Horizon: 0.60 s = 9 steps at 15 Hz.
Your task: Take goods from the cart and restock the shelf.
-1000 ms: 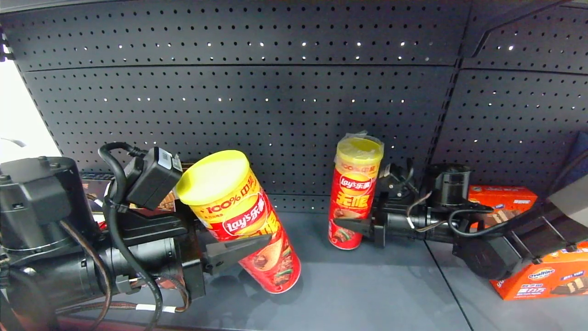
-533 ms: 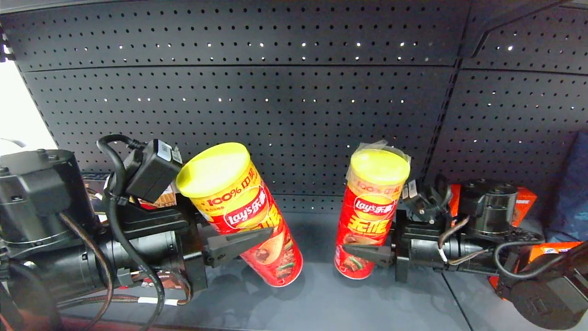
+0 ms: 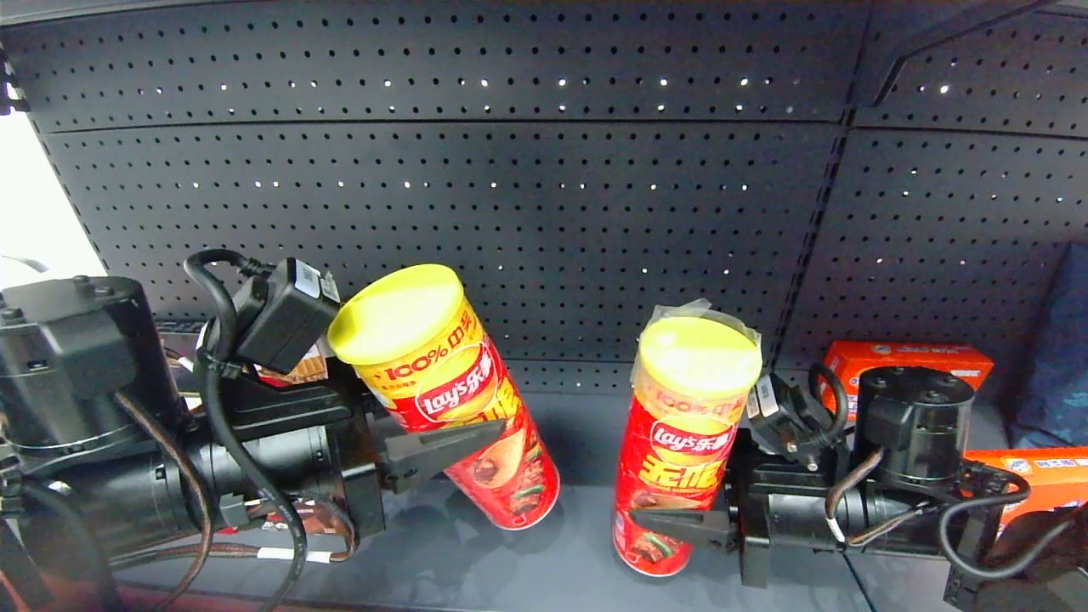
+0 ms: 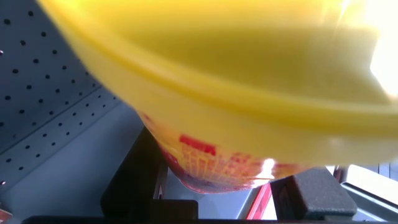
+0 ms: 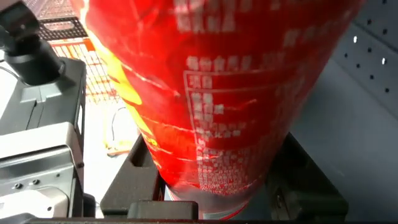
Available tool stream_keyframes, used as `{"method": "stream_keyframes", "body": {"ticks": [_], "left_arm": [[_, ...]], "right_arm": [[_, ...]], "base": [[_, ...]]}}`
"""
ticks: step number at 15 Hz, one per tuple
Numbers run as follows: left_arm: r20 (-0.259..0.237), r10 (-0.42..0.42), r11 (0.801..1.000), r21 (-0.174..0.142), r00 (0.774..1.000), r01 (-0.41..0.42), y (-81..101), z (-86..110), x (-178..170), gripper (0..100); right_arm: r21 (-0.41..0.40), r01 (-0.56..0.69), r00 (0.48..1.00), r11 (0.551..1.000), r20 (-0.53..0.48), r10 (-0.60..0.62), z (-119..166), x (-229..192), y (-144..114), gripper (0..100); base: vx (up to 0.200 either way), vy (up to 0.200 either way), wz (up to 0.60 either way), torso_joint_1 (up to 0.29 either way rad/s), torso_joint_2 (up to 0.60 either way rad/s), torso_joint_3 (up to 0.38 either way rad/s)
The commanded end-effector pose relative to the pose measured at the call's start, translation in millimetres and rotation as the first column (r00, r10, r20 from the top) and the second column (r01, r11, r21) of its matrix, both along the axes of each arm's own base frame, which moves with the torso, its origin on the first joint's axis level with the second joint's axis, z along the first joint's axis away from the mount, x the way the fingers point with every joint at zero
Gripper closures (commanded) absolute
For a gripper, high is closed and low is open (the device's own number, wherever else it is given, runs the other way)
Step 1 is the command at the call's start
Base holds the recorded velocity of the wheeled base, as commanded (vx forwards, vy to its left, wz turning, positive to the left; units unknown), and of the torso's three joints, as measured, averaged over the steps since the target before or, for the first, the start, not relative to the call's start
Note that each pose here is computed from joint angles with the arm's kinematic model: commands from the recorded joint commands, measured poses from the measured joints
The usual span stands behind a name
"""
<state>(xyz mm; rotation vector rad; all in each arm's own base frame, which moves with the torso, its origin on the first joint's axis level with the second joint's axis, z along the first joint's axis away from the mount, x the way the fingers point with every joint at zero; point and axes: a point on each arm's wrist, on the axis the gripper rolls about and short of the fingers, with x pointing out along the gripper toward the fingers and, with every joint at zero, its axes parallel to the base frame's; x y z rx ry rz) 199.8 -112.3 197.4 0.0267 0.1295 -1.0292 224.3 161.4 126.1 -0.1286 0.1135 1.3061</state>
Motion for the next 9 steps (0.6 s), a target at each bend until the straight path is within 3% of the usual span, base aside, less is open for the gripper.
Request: {"method": "stream_keyframes", "body": {"ticks": [1,9], "left_arm": [[-0.004,-0.001,1.0,0.003,1.0,0.001,-1.5,-1.3,2,100],[-0.001,-0.003,1.0,0.002,1.0,0.003,-5.5,0.6,10,100]], "right_arm": [[-0.004,-0.007,1.0,1.0,-0.016,0.007,-8,-3,1,100],[-0.01,0.003,0.999,1.0,-0.054,-0.003,-28,-1,1,100]], "base": [[0.0,0.0,0.0,0.0,0.0,0.0],[0.0,0.0,0.0,0.0,0.0,0.0]]}}
